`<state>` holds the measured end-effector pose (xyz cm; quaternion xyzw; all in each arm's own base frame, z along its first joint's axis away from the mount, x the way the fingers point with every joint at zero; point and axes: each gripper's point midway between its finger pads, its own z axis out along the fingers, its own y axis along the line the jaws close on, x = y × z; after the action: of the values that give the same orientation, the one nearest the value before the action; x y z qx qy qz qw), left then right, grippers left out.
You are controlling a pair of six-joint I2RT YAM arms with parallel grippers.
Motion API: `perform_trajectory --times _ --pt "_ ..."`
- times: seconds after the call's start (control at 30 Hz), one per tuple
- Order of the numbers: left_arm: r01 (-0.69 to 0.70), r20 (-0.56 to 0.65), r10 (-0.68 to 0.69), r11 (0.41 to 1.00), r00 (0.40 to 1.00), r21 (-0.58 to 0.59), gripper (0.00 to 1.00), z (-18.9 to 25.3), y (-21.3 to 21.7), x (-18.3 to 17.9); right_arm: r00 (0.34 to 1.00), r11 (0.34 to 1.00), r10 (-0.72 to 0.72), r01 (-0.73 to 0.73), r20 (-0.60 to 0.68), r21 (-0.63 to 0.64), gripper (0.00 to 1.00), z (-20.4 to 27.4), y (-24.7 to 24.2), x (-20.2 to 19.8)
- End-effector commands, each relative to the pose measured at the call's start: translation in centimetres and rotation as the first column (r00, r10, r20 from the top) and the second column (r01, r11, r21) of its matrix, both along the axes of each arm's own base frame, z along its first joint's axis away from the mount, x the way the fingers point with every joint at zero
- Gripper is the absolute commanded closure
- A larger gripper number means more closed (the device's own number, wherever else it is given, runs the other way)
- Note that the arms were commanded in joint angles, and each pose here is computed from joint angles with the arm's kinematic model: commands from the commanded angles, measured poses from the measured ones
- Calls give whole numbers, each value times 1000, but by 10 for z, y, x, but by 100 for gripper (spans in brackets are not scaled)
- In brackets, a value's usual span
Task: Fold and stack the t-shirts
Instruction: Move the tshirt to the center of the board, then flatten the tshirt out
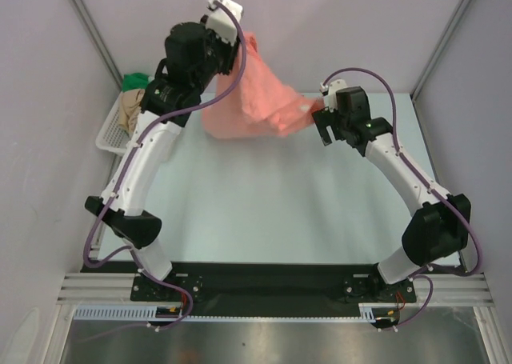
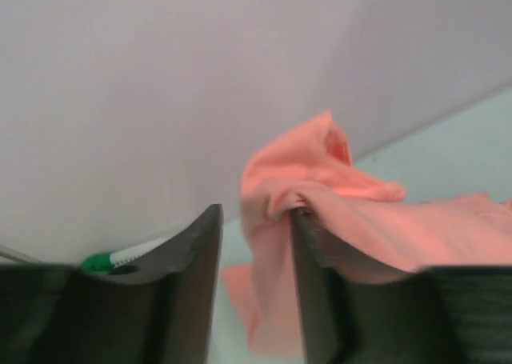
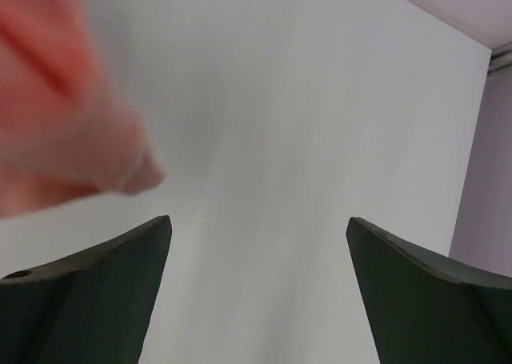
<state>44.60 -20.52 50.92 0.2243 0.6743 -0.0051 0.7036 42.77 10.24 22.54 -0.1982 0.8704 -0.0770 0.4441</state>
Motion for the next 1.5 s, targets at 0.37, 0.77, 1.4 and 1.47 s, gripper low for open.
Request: perform_trajectory --times 0.37,0.77,1.4,1.47 --pt "155 -613 -44 979 789 130 0 -266 -10 -41 886 904 428 -423 -179 69 13 -23 33 -72" --pt "94 -671 95 966 735 240 16 -341 43 -86 706 703 694 -707 -143 -81 26 -81 118 -88" --pt "63 -630 129 960 765 272 16 -332 47 -70 773 773 576 -621 -267 -129 33 -152 80 -49" --pt "63 -629 125 961 767 268 16 -330 45 -68 781 783 562 -608 -273 -128 34 -155 74 -45"
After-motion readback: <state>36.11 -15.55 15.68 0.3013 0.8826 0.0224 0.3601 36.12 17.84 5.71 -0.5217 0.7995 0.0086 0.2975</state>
